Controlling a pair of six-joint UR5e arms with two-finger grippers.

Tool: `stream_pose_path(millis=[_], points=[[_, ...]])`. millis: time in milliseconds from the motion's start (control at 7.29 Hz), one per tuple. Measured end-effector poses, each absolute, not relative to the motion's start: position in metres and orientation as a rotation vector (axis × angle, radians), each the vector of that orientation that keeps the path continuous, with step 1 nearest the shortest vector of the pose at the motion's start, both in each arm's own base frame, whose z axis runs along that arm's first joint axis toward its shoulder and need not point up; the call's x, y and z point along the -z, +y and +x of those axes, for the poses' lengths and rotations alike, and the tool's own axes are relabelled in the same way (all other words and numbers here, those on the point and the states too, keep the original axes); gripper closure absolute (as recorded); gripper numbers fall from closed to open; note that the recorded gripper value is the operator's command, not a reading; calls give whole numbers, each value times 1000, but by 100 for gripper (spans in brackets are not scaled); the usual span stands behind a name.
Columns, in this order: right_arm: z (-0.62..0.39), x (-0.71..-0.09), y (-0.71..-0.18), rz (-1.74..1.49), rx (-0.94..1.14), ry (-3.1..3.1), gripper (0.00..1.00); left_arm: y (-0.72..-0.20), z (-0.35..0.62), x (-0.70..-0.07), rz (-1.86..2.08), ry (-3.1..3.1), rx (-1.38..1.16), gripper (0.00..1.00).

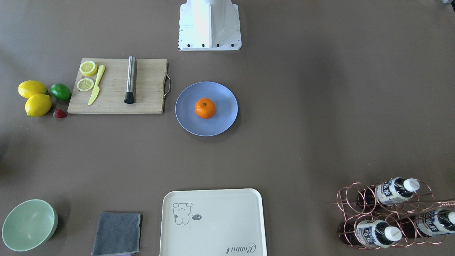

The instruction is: Pick orange to plate

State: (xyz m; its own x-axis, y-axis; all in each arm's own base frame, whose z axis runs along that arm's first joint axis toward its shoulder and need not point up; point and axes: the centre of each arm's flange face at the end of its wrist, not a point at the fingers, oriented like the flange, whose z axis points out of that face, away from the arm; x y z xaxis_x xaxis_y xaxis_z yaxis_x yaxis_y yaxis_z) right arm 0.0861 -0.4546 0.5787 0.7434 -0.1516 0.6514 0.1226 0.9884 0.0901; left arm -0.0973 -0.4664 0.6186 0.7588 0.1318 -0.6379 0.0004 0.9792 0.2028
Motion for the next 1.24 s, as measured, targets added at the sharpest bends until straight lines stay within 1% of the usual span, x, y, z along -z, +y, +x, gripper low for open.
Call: stream_pose_path(millis=[275,549,1235], points=[[85,-598,-449,13,128,-760,0,-447,-103,-644,172,709,-47,2],[85,-605,-453,3,120,-778,0,-426,-121,-657,172,707,1,2],[86,-598,-462,17,117,-775,0,-420,-125,-658,178,705,14,2]])
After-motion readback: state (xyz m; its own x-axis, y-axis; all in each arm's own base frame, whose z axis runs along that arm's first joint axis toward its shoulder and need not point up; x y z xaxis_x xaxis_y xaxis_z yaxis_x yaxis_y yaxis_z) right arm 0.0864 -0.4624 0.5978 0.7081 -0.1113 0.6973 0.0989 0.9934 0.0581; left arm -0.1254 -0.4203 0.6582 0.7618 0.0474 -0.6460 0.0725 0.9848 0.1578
